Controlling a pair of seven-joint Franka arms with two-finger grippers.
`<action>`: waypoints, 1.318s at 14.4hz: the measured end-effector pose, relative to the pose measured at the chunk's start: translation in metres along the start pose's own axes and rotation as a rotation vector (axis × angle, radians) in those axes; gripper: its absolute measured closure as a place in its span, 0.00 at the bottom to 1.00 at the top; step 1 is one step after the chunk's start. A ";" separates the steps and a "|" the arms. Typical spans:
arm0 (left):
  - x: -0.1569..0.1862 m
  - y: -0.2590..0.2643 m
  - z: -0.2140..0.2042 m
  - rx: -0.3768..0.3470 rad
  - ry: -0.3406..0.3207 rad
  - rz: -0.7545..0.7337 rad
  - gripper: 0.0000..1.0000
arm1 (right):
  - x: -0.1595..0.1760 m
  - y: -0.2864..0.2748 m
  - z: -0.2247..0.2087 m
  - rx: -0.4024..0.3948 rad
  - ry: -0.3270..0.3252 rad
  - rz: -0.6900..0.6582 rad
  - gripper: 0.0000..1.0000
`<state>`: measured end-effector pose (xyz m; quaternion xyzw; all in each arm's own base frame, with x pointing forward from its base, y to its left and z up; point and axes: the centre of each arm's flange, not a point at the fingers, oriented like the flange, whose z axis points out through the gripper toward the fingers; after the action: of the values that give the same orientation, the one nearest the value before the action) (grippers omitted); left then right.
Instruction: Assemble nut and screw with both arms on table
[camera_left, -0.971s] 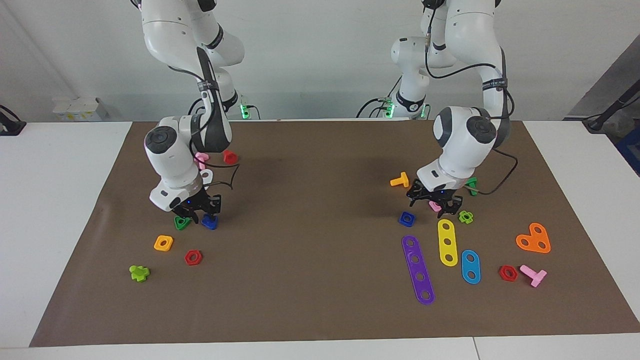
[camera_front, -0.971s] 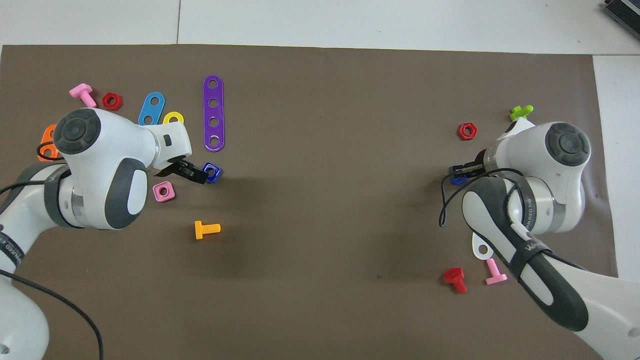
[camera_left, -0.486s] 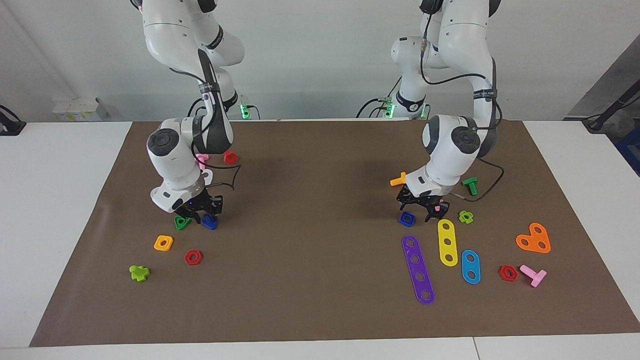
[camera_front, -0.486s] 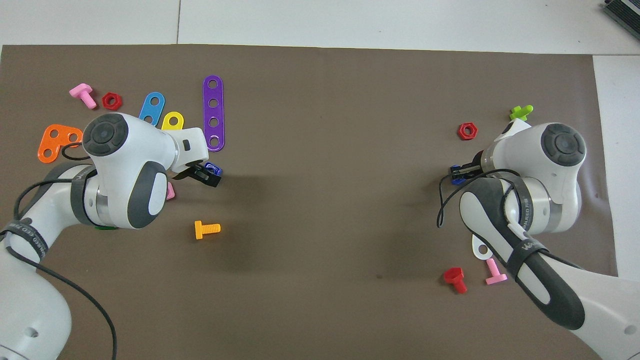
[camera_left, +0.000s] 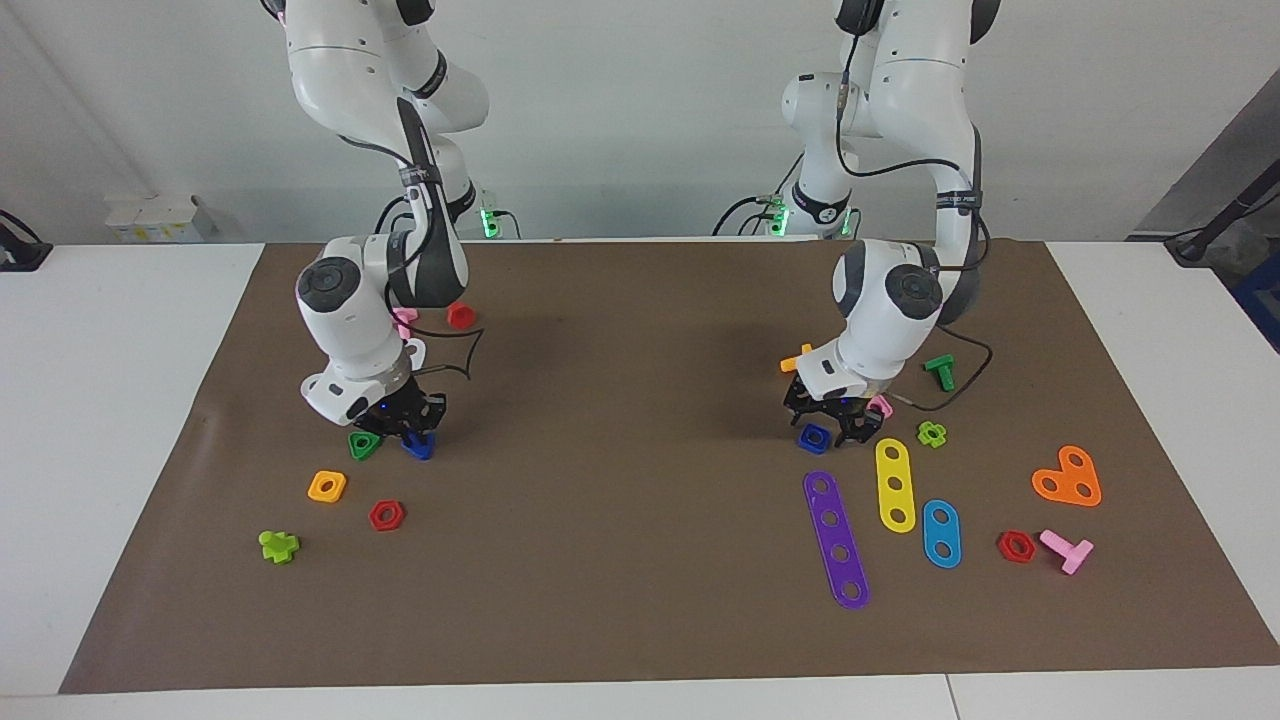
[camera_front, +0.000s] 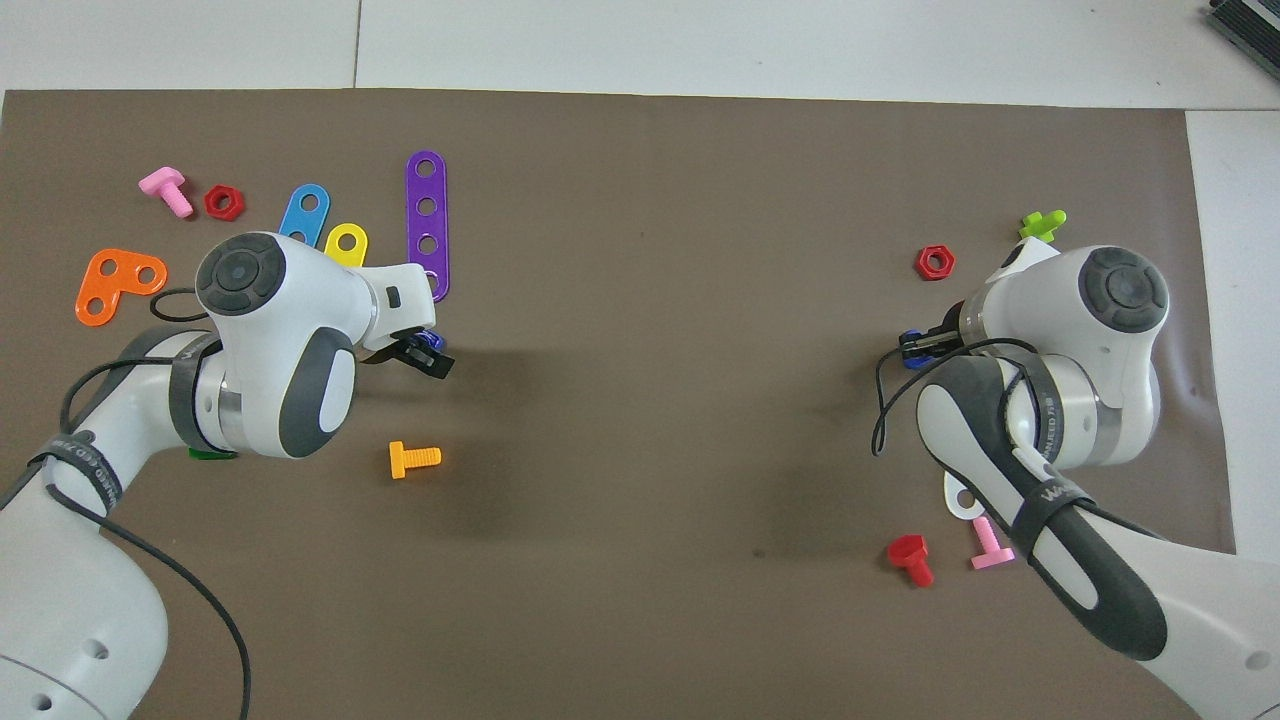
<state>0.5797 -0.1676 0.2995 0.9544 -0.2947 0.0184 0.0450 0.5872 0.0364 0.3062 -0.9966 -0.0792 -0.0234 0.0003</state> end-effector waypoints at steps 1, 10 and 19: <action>0.000 0.000 0.002 -0.001 -0.001 0.000 0.22 | 0.001 0.000 -0.001 0.000 0.003 -0.001 0.81; -0.001 -0.001 0.007 -0.003 -0.008 -0.001 0.32 | 0.058 -0.117 -0.106 0.040 0.162 0.139 0.81; 0.001 0.001 0.005 -0.001 -0.004 0.002 0.53 | 0.072 -0.333 -0.026 0.062 0.138 0.261 0.81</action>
<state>0.5803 -0.1690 0.2951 0.9541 -0.2957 0.0163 0.0448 0.6049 0.3761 0.3349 -0.9939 0.0505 -0.0892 0.0397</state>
